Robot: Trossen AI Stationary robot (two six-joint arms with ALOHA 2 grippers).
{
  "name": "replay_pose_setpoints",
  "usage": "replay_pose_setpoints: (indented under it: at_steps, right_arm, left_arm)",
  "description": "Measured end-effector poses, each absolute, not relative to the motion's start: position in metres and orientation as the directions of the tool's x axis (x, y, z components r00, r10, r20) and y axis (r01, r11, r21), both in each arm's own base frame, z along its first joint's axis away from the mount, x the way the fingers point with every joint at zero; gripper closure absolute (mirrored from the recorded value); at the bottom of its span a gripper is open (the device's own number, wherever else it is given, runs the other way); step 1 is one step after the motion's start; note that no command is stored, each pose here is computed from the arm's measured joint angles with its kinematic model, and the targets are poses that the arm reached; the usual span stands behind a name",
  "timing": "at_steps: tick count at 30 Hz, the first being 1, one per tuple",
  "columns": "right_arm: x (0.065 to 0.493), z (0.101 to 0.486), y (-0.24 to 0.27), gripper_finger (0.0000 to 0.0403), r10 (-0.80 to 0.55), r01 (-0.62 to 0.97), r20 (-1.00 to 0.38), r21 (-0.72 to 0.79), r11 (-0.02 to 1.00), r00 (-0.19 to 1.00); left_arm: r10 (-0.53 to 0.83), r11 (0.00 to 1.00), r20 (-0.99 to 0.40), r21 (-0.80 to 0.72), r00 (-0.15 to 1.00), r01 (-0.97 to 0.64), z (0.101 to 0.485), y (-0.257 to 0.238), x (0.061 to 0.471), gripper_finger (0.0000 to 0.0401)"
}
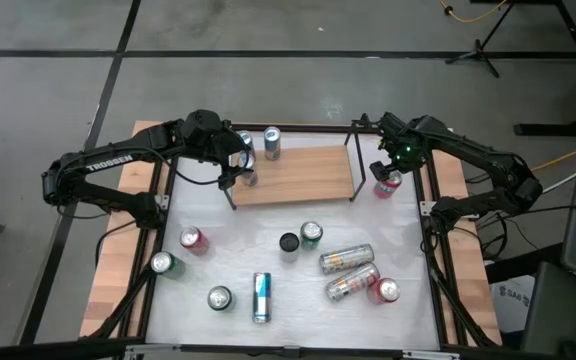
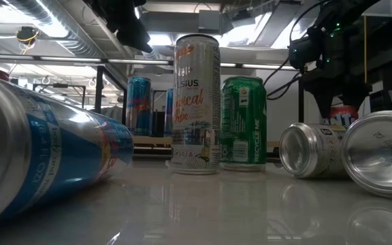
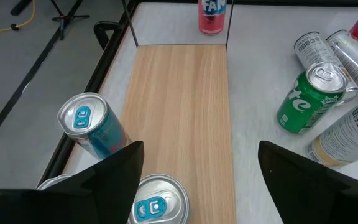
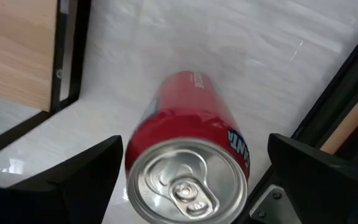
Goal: Sort soda cans
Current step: Put the orange soda can on the shelf
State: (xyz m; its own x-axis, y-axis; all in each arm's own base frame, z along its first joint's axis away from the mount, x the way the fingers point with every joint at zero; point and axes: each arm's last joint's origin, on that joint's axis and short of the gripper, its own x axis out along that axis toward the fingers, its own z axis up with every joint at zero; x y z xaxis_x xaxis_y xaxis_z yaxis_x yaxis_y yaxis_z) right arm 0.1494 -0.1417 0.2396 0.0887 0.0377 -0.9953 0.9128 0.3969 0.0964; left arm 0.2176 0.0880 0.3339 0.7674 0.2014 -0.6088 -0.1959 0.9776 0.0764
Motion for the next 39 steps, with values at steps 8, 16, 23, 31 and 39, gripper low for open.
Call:
replay_pose_setpoints:
  at_steps: [8, 16, 23, 31, 39]
  right_arm:
    - [0.1491, 0.2396, -0.1414, 0.0013, 0.041, 0.917, -0.995, 0.095, 0.387, 0.086]
    - [0.1488, 0.2395, -0.1414, 0.0014, 0.037, 0.925, -0.996, 0.087, 0.371, 0.079]
    - [0.148, 0.2395, -0.1407, 0.0046, 0.044, 0.925, -0.997, 0.081, 0.37, 0.07]
    - [0.148, 0.2399, -0.1408, 0.012, 0.043, 0.914, -0.997, 0.081, 0.398, 0.07]
    - [0.148, 0.2399, -0.1405, 0.012, 0.051, 0.816, -0.996, 0.09, 0.571, 0.075]
  left_arm:
    - [0.201, 0.978, -0.609, 0.076, 0.767, -0.196, 0.3339, 0.088, 0.2176, 0.0096]
    - [0.201, 0.978, -0.609, 0.077, 0.768, -0.195, 0.3339, 0.0879, 0.2176, 0.0096]
    - [0.201, 0.978, -0.609, 0.077, 0.767, -0.196, 0.3339, 0.088, 0.2176, 0.0096]
    - [0.201, 0.978, -0.609, 0.077, 0.767, -0.195, 0.3339, 0.0879, 0.2176, 0.0096]
    - [0.201, 0.978, -0.609, 0.077, 0.767, -0.195, 0.3339, 0.0879, 0.2176, 0.0096]
